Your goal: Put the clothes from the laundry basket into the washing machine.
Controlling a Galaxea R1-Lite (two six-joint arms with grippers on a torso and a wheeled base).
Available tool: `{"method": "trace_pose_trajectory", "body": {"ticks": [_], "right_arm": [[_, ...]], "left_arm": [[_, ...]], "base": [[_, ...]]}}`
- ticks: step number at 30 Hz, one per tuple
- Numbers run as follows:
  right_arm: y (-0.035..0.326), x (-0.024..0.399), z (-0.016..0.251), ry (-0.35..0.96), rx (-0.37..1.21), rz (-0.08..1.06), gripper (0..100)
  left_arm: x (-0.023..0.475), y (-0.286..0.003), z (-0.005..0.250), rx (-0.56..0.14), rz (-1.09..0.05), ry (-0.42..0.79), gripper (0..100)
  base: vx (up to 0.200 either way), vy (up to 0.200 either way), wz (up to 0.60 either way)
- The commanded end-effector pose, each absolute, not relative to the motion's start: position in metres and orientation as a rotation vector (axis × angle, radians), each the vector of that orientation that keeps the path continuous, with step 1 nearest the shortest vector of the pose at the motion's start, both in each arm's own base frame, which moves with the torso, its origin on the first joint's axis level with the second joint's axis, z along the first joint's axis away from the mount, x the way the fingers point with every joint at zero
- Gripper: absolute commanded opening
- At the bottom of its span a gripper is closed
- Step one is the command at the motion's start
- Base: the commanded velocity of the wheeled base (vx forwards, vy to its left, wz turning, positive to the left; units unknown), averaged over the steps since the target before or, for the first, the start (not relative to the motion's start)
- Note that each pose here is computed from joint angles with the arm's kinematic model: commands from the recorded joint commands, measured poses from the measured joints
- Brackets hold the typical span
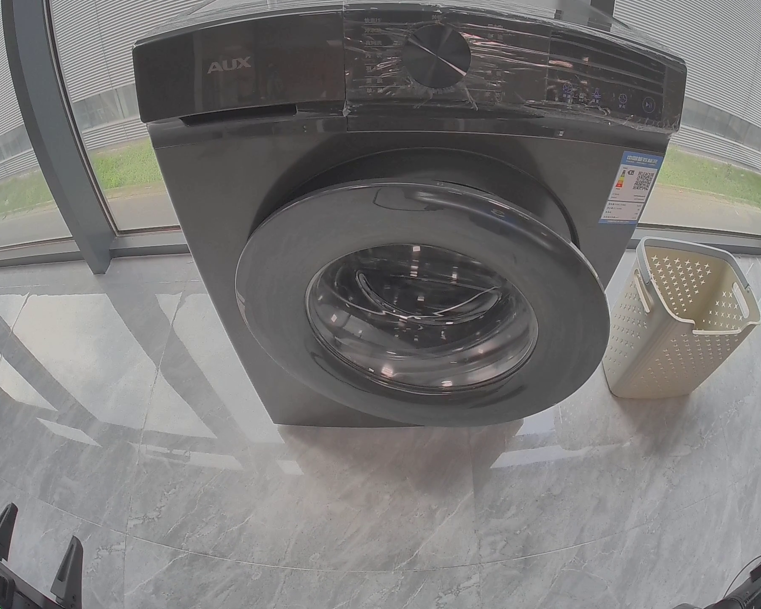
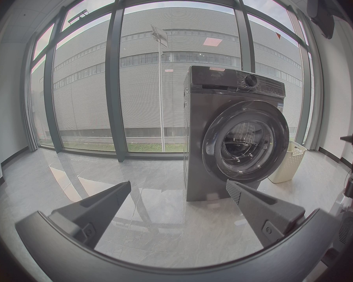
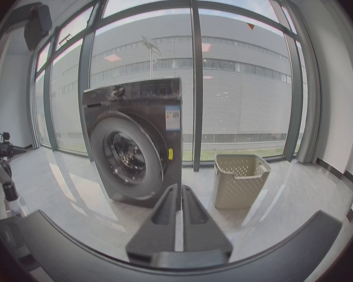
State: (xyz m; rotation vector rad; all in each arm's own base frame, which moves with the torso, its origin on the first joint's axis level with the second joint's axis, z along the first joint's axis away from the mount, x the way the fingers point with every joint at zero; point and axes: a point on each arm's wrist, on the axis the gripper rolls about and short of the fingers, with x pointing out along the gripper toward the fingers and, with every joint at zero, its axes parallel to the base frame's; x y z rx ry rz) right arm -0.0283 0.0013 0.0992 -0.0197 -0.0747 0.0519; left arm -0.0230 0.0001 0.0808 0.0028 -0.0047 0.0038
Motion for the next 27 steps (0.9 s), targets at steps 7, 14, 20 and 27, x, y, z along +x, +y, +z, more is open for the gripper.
{"method": "trace_pose_trajectory", "body": {"ticks": [7,14,20,27], "right_arm": [[0.010,0.017,0.153,0.228,0.100,0.486,0],[0.024,0.082,0.154,0.373,0.130,0.622,0],[0.047,0.110,0.152,0.415,0.114,0.768,0],[0.063,0.140,0.149,0.507,0.116,0.781,0]], "left_arm": [[-0.023,0.000,0.076,0.008,0.003,-0.005,100],[-0.023,0.000,0.076,0.005,0.003,-0.005,100],[-0.023,0.000,0.076,0.009,0.003,-0.005,100],[-0.023,0.000,0.076,0.011,0.003,-0.005,100]], "base": [[0.086,0.000,0.00],[0.200,0.000,0.00],[0.167,0.000,0.00],[0.000,0.000,0.00]]}}
